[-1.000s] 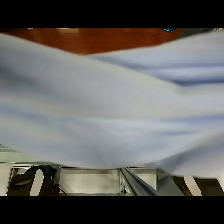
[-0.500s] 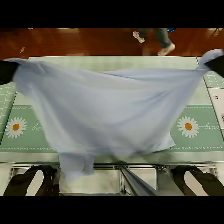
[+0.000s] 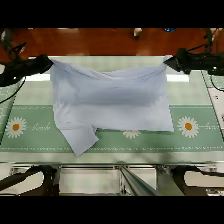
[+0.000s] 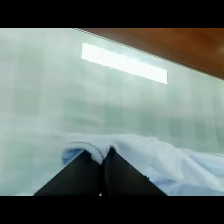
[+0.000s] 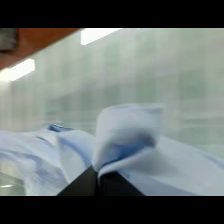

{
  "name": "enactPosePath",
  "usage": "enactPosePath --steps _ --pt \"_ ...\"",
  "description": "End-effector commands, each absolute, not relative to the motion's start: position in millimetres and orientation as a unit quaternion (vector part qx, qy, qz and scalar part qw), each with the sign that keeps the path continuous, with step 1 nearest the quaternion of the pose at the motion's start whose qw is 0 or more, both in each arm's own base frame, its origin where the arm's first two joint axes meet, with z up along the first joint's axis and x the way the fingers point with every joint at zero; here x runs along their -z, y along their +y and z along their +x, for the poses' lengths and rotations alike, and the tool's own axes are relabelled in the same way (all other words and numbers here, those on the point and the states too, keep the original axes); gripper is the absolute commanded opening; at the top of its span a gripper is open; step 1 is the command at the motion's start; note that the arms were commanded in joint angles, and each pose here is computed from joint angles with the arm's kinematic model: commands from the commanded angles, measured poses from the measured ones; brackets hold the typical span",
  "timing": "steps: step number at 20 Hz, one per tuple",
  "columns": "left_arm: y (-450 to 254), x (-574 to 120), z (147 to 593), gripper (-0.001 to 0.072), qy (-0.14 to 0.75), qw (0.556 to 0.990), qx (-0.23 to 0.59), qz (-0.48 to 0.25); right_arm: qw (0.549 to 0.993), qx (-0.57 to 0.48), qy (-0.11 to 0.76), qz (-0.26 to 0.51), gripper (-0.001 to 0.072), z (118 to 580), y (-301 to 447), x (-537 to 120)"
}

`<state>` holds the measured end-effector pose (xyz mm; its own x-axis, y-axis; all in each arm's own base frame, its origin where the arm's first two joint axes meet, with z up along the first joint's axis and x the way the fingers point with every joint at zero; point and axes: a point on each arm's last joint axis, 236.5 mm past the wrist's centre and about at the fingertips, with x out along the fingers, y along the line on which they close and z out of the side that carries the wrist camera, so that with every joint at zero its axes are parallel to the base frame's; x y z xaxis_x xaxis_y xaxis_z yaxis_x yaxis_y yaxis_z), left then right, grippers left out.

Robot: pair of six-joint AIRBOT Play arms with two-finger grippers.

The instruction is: Fold the shirts.

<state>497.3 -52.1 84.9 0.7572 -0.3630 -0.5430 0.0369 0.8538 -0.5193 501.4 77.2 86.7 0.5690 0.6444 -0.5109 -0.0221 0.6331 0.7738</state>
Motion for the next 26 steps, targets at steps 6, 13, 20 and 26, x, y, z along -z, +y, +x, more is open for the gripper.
enactPosePath --steps 6,13,20,26 --pt "-33.7 -86.9 486.6 0.0505 0.4 0.862 0.149 -0.271 0.736 -0.273 0.402 0.471 0.0409 496.7 45.1 -125.4" --pt "40.3 -8.5 326.7 0.0505 0.546 0.722 0.087 -0.415 0.814 -0.082 0.47 0.332 0.041 372.2 -68.1 -69.9" --pt "-5.3 77.1 243.1 0.0505 0.58 0.655 0.09 -0.476 0.776 -0.083 0.47 0.413 0.0409 288.2 5.1 -4.7" --pt "-11.9 90.5 241.2 0.0505 0.603 0.635 0.065 -0.478 0.771 -0.104 0.474 0.411 0.0409 278.2 17.9 -10.6"
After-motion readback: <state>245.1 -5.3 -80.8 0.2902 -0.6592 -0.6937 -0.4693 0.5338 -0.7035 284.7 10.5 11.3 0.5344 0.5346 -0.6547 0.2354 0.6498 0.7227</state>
